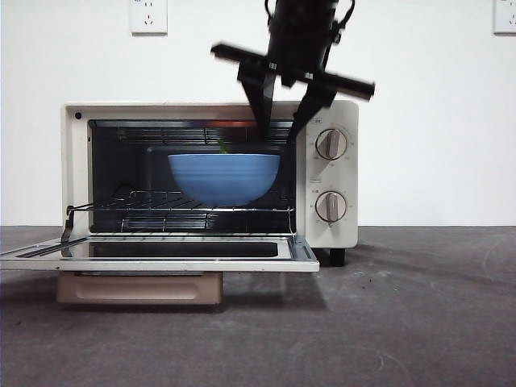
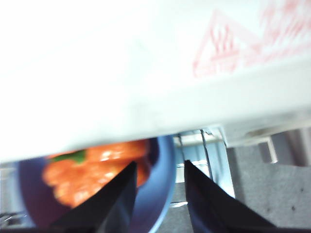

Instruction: Place pumpkin in the steamer

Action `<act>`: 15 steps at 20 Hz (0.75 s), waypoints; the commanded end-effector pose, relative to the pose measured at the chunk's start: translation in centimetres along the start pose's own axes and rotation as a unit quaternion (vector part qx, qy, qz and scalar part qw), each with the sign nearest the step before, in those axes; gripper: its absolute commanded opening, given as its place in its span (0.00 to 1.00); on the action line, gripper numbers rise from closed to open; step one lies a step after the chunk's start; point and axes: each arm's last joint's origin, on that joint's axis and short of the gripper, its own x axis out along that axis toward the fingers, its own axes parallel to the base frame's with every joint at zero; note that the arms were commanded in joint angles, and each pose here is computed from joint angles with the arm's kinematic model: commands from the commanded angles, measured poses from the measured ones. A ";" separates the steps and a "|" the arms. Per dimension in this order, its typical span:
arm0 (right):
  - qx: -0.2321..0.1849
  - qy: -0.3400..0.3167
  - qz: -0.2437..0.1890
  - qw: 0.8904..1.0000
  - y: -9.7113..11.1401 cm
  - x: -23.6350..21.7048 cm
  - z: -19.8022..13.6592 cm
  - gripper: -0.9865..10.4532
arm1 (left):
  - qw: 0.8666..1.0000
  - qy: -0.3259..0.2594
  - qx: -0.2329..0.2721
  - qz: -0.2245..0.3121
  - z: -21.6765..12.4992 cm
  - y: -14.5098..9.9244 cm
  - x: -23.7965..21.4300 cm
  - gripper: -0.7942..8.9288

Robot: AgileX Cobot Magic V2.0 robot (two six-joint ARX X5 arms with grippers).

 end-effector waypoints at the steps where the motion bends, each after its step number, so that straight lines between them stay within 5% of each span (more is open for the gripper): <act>1: -0.038 -0.017 0.026 0.999 0.7 -1.9 0.5 0.23 | 1.000 -0.004 0.008 -0.004 0.3 -0.1 -0.1 0.10; 5: -0.131 -0.040 0.069 0.988 0.6 -5.6 1.4 0.23 | 1.000 -0.004 0.008 -0.004 0.2 -0.1 -0.1 0.10; 9: -0.235 -0.045 0.135 0.962 -0.1 -10.3 1.9 0.23 | 1.000 -0.004 0.008 -0.004 0.2 -0.1 -0.1 0.10; 15: -0.292 -0.088 0.196 0.932 -2.7 -17.2 1.6 0.23 | 1.000 -0.004 0.005 -0.004 0.2 -0.1 -0.1 0.10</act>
